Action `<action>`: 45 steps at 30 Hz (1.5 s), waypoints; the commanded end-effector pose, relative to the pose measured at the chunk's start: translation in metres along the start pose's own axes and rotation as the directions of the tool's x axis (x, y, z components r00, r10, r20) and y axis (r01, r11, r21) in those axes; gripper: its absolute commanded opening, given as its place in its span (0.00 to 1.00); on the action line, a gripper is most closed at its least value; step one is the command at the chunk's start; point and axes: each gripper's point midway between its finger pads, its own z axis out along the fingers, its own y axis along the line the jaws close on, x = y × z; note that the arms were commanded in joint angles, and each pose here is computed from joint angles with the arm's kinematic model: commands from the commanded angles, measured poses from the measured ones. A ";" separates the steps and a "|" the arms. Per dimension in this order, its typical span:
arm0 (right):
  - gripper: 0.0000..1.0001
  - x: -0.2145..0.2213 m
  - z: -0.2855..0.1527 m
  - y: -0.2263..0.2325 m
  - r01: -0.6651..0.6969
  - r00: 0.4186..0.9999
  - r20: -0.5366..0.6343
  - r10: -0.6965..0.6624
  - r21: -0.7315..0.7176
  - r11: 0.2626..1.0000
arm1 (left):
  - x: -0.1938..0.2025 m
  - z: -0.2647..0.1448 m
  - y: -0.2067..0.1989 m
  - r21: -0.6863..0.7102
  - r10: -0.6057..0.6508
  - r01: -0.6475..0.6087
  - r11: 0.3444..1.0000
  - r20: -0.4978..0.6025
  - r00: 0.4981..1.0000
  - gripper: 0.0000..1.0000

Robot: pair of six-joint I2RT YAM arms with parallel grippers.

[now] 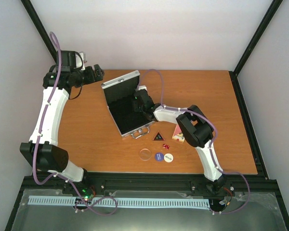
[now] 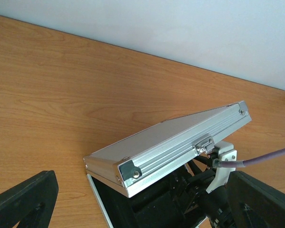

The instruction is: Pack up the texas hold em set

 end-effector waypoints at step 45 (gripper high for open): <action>0.74 0.071 -0.098 -0.125 0.048 0.749 -0.661 0.051 0.131 0.990 | 0.006 -0.002 0.004 -0.021 -0.005 0.005 1.000 -0.005 1.000 1.00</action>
